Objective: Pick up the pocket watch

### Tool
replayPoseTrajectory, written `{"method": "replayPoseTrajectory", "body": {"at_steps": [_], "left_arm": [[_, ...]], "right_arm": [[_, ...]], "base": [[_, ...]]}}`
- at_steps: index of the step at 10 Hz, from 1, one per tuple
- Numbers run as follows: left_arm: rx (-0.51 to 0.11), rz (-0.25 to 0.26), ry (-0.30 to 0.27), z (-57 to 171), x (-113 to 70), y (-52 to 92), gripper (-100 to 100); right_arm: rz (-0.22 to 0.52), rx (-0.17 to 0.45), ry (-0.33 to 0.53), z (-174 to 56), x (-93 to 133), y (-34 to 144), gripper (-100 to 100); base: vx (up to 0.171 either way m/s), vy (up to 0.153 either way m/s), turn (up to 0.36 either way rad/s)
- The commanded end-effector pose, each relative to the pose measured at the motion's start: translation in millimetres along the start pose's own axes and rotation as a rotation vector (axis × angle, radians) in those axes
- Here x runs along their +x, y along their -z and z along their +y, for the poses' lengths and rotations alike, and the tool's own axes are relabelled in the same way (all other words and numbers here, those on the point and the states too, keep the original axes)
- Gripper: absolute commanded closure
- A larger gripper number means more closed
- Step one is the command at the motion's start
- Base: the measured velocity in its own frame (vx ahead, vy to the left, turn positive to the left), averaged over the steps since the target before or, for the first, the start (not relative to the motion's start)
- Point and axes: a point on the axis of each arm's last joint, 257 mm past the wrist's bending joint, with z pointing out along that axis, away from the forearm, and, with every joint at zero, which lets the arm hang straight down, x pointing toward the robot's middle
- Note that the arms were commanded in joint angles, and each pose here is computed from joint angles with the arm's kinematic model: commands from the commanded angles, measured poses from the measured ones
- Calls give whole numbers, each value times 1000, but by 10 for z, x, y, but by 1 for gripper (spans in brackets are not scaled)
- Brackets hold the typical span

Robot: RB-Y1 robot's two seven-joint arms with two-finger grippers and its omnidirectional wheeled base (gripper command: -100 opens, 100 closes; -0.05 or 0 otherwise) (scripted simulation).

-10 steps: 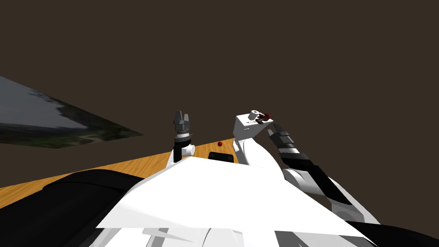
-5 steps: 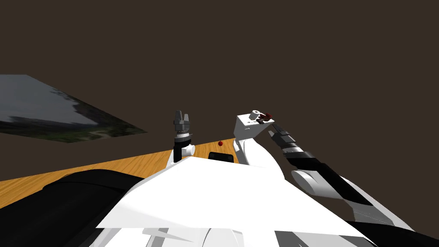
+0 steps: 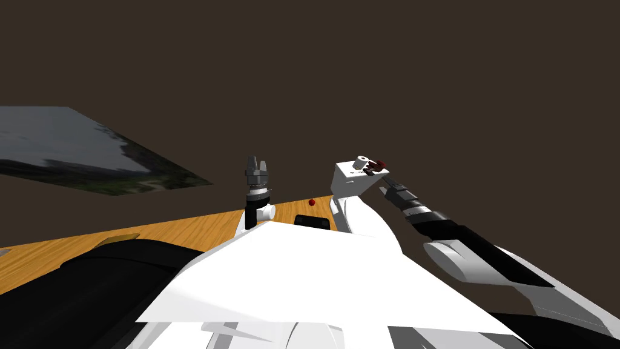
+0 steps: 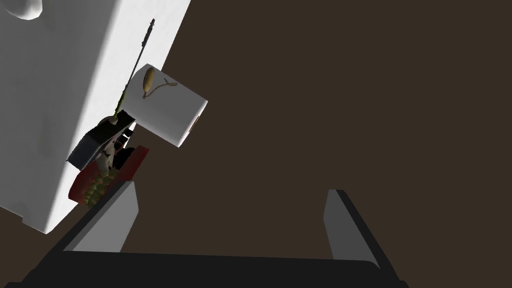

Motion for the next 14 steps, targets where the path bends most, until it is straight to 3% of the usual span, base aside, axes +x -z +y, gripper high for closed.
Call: {"method": "replayPoseTrajectory", "body": {"at_steps": [1,2,3,5,6,7,8,10,11,13,14], "left_arm": [[0,0,0,0,0,0,0],[0,0,0,0,0,0,0],[0,0,0,0,0,0,0],[0,0,0,0,0,0,0],[0,0,0,0,0,0,0],[0,0,0,0,0,0,0],[0,0,0,0,0,0,0],[0,0,0,0,0,0,0],[0,0,0,0,0,0,0],[0,0,0,0,0,0,0],[0,0,0,0,0,0,0]], "right_arm": [[29,30,15,-53,-2,-29,-100],[42,30,27,-37,15,-44,-100],[57,92,15,-180,-30,-23,-100],[88,91,45,-142,12,-64,-100],[105,153,34,-282,-28,-43,-100],[129,153,58,-253,6,-76,-100],[140,215,45,-394,-41,-45,-100],[182,215,84,-346,21,-104,-100],[192,279,69,-486,-23,-72,-100],[228,278,105,-443,32,-124,-100],[236,341,89,-580,-14,-89,-100]], "base": [[-14,-13,49],[-5,-6,-15],[-8,-13,79],[-8,-13,32],[-5,-14,82],[-2,-19,58],[0,-24,89],[1,-17,23],[5,-18,106],[7,-17,20],[14,-19,105]]}}
